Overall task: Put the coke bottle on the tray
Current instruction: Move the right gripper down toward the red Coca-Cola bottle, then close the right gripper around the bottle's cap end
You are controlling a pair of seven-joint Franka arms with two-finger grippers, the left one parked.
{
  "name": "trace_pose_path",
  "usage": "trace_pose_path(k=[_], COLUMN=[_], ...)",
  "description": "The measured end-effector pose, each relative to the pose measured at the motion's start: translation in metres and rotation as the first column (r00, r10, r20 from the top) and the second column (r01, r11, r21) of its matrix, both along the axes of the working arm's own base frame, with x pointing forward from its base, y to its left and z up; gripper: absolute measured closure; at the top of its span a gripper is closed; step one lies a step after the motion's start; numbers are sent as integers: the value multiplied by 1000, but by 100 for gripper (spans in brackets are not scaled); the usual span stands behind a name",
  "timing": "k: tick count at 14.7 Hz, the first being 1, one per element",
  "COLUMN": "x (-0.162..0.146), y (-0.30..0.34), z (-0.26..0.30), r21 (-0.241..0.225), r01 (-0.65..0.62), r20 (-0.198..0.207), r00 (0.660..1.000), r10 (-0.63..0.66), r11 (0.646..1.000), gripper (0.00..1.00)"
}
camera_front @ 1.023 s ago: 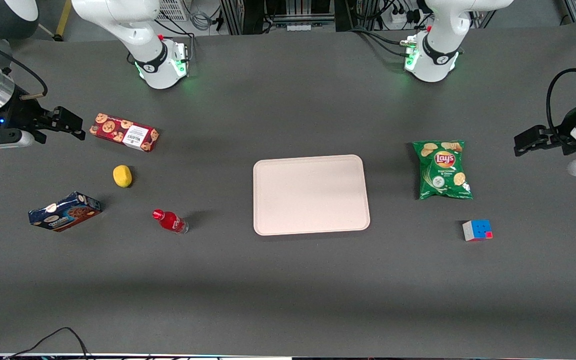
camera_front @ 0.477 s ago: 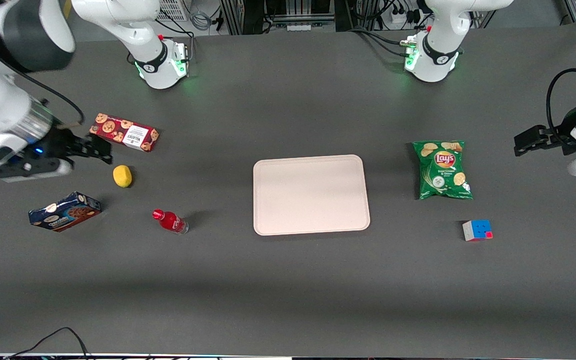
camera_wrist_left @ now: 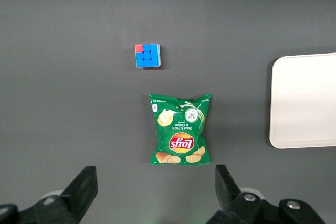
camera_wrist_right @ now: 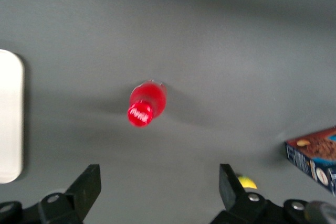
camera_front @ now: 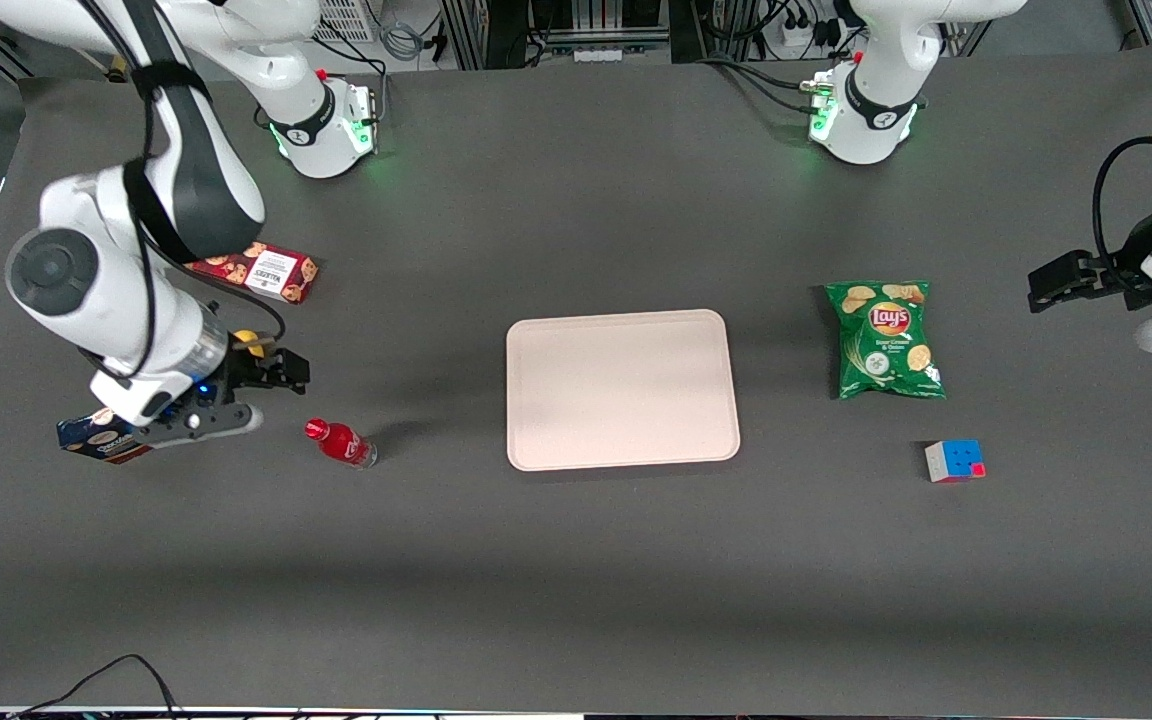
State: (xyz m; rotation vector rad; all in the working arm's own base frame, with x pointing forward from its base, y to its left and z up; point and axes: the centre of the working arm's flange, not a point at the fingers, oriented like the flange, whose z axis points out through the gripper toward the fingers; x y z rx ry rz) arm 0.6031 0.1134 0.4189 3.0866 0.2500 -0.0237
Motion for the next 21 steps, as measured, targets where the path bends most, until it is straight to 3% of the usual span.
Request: trace_pose_path(k=[5, 21], x=[13, 18], y=[10, 17], z=[-44, -95], r21=[12, 42], r01=[4, 0], r20=[-3, 9], r00=[1000, 1000], r10=[-4, -1], r11=[1000, 999], gripper=[0, 0])
